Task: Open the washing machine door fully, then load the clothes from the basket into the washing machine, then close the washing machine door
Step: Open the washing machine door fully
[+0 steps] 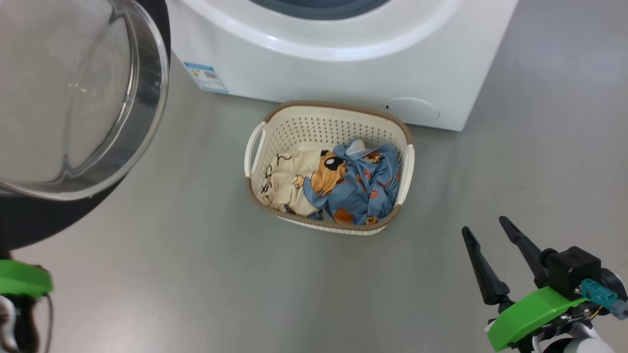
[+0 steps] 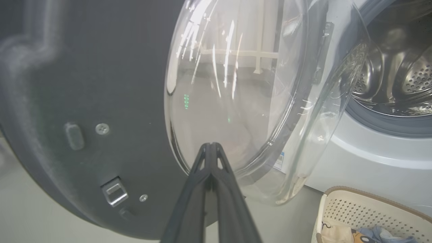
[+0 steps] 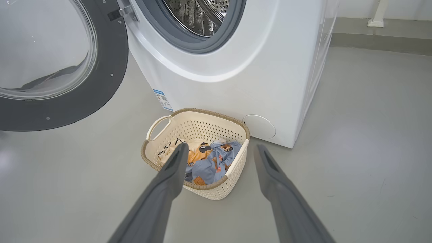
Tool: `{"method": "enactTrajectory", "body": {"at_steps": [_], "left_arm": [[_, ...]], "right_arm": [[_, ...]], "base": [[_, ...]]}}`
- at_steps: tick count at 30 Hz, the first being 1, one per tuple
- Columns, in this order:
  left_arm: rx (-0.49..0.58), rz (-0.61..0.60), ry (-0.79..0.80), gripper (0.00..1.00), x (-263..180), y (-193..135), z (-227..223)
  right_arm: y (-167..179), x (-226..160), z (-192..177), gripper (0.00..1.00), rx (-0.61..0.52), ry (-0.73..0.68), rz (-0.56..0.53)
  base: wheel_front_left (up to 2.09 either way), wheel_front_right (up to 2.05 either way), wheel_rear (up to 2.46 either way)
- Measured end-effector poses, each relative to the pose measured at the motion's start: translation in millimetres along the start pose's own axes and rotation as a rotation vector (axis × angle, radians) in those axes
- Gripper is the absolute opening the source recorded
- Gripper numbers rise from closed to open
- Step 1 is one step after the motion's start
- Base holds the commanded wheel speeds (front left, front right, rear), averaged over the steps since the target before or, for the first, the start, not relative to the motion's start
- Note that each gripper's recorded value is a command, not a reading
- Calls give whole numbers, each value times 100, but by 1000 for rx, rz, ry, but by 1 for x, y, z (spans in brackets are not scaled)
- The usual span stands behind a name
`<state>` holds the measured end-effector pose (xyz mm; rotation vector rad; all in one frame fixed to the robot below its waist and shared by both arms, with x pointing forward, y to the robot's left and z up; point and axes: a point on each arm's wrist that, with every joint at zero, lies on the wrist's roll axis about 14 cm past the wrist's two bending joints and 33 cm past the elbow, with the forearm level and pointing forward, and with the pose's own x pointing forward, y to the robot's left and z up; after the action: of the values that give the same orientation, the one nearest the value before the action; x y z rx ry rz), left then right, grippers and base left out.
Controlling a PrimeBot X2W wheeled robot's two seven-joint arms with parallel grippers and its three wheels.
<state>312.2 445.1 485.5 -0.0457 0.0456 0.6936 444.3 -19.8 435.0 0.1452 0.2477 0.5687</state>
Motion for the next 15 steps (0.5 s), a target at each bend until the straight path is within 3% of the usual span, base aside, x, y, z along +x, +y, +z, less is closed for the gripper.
{"method": "enactTrajectory", "body": {"at_steps": [15], "left_arm": [[-33,-345,2,0,-55,-119,-17]], "right_arm": [[-10,-37,25,100,6,-106,-93]], "base": [[0,0,0]]}}
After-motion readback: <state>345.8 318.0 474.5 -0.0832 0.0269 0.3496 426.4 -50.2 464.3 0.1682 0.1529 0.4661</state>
